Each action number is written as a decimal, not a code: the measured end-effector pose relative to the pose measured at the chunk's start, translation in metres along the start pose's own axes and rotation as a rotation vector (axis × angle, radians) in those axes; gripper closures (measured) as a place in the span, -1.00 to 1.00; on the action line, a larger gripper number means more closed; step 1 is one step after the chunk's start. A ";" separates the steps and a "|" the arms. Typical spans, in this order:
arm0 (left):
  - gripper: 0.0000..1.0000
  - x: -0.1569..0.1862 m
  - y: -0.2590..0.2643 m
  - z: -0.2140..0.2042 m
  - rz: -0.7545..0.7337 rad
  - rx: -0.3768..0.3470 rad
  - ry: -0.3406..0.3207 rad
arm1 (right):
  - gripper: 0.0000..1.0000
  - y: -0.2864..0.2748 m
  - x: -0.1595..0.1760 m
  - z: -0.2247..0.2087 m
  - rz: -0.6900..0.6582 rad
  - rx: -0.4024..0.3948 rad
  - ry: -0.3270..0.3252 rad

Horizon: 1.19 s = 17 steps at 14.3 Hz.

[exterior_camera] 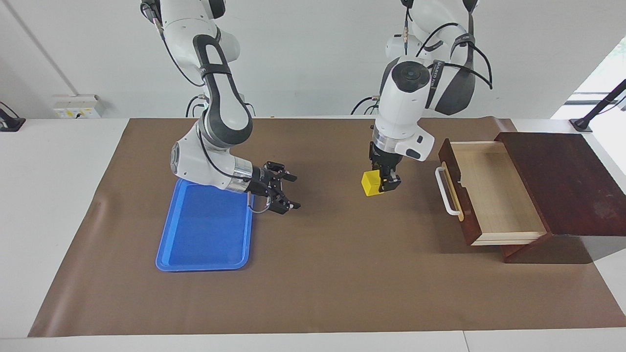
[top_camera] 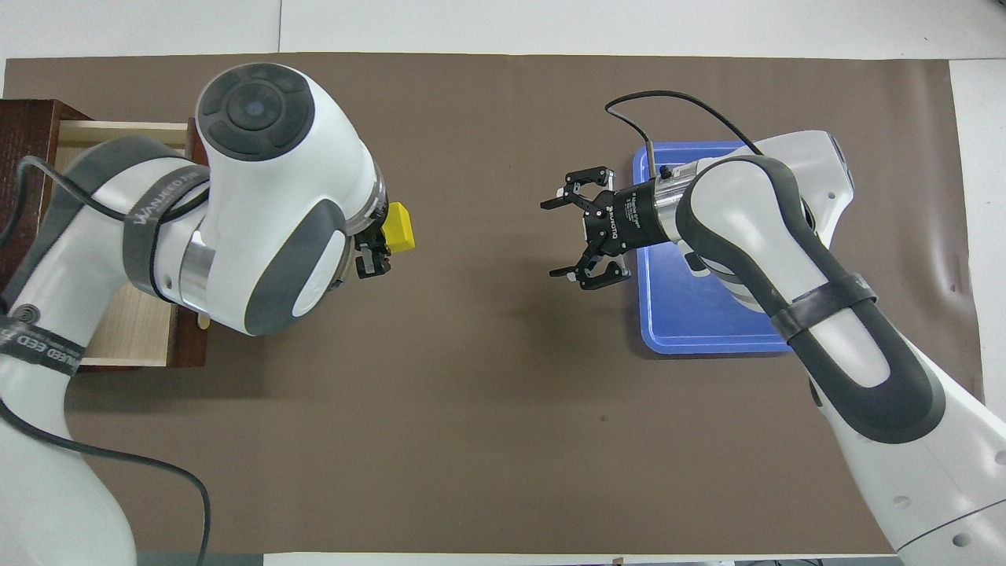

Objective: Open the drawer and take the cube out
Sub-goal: 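Lift the cube with the left gripper while the right gripper approaches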

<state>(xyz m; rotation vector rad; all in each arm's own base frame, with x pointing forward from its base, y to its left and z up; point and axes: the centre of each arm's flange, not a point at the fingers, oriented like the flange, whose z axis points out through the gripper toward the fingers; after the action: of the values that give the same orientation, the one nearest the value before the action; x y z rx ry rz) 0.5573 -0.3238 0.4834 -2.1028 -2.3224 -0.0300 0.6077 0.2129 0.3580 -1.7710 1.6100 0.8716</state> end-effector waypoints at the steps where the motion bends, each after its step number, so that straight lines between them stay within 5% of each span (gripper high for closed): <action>1: -0.10 -0.021 -0.012 0.011 0.026 0.014 0.010 | -1.00 0.001 -0.004 0.005 0.010 0.003 0.005; 4: -0.10 -0.055 -0.028 0.037 0.022 0.026 0.019 | -1.00 0.004 -0.022 0.025 0.027 0.015 0.025; 17: -0.10 -0.051 -0.018 0.031 -0.007 0.004 0.004 | -1.00 0.015 -0.061 0.063 0.026 0.014 0.044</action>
<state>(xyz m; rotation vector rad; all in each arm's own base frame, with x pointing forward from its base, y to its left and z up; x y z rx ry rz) 0.5447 -0.3757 0.4509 -2.0911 -2.3256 -0.0296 0.5843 0.2986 0.3675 -1.7750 1.6664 0.8360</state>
